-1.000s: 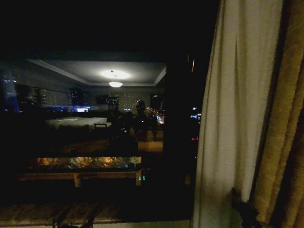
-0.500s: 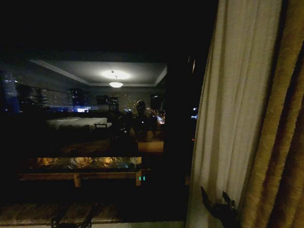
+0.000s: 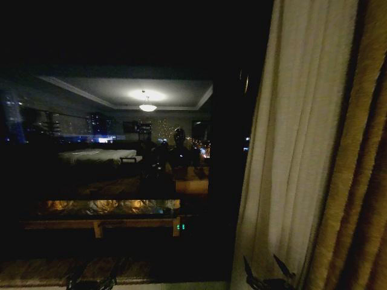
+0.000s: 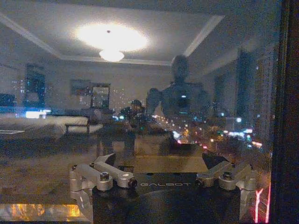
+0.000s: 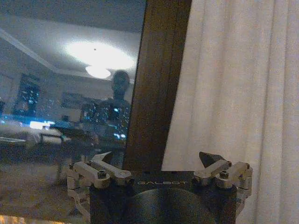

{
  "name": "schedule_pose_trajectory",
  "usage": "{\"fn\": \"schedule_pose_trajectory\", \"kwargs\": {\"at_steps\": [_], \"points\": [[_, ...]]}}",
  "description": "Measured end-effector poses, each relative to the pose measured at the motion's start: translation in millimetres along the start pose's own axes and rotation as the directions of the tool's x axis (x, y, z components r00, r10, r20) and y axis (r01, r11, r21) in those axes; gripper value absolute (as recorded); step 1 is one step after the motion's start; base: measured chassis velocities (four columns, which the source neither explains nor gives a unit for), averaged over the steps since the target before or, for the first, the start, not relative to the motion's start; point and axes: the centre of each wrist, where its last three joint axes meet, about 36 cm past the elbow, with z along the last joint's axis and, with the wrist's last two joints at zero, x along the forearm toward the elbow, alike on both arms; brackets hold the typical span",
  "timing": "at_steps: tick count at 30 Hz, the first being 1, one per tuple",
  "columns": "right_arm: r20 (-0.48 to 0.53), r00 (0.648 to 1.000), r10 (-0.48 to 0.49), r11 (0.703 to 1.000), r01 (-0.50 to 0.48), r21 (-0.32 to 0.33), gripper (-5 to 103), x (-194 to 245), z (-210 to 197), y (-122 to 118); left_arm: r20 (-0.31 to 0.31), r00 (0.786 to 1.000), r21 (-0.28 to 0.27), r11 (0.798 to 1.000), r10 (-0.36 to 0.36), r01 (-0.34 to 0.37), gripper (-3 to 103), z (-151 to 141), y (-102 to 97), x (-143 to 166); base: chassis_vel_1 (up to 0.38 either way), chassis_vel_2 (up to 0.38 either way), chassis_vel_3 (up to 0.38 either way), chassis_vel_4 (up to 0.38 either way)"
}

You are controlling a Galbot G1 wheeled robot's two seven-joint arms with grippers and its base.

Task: Open the curtains by pulling them apart, changing their state from closed to fully open.

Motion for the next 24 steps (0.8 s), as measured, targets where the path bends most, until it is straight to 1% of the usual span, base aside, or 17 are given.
{"fn": "schedule_pose_trajectory", "kwargs": {"at_steps": [3, 8, 10, 11, 15, 19, 24], "points": [[0.01, 1.0, -0.009, 1.0, 0.009, -0.005, 100, 0.3, -3.8, 2.3, -0.002, 1.0, -0.002, 1.0, -0.001, 0.001, 100, 0.6, 1.2, -0.1, 0.0, 0.0, 0.0, 0.0], [0.024, 1.0, -0.001, 1.0, 0.001, -0.002, 100, -12.4, -2.2, 2.8, -0.005, 1.0, -0.002, 1.0, -0.001, 0.001, 100, 2.7, 2.3, -1.1, 0.0, 0.0, 0.0, 0.0], [0.019, 0.999, 0.037, 0.999, -0.037, -0.004, 100, -29.8, 1.9, -0.9, -0.001, 1.0, -0.004, 1.0, 0.005, -0.005, 100, 2.2, 2.4, -2.6, 0.0, 0.0, 0.0, 0.0], [0.019, 0.999, 0.037, 0.999, -0.037, -0.004, 100, -29.8, 1.9, -0.9, -0.001, 1.0, -0.004, 1.0, 0.005, -0.005, 100, 2.2, 2.4, -2.6, 0.0, 0.0, 0.0, 0.0], [0.005, 0.996, 0.093, 0.995, -0.093, -0.018, 100, -53.7, 9.8, -11.1, 0.003, 1.0, -0.011, 1.0, 0.01, -0.01, 100, 1.7, 4.4, -5.6, 0.0, 0.0, 0.0, 0.0], [0.0, 0.993, 0.119, 0.992, -0.119, -0.029, 100, -67.4, 16.0, -15.6, 0.0, 1.0, -0.01, 1.0, 0.015, -0.015, 100, 2.4, 3.8, -5.8, 0.0, 0.0, 0.0, 0.0], [0.0, 0.993, 0.117, 0.992, -0.117, -0.037, 100, -76.2, 19.4, -14.4, -0.004, 1.0, -0.01, 1.0, 0.019, -0.019, 100, 3.0, 3.1, -5.4, 0.0, 0.0, 0.0, 0.0]]}}
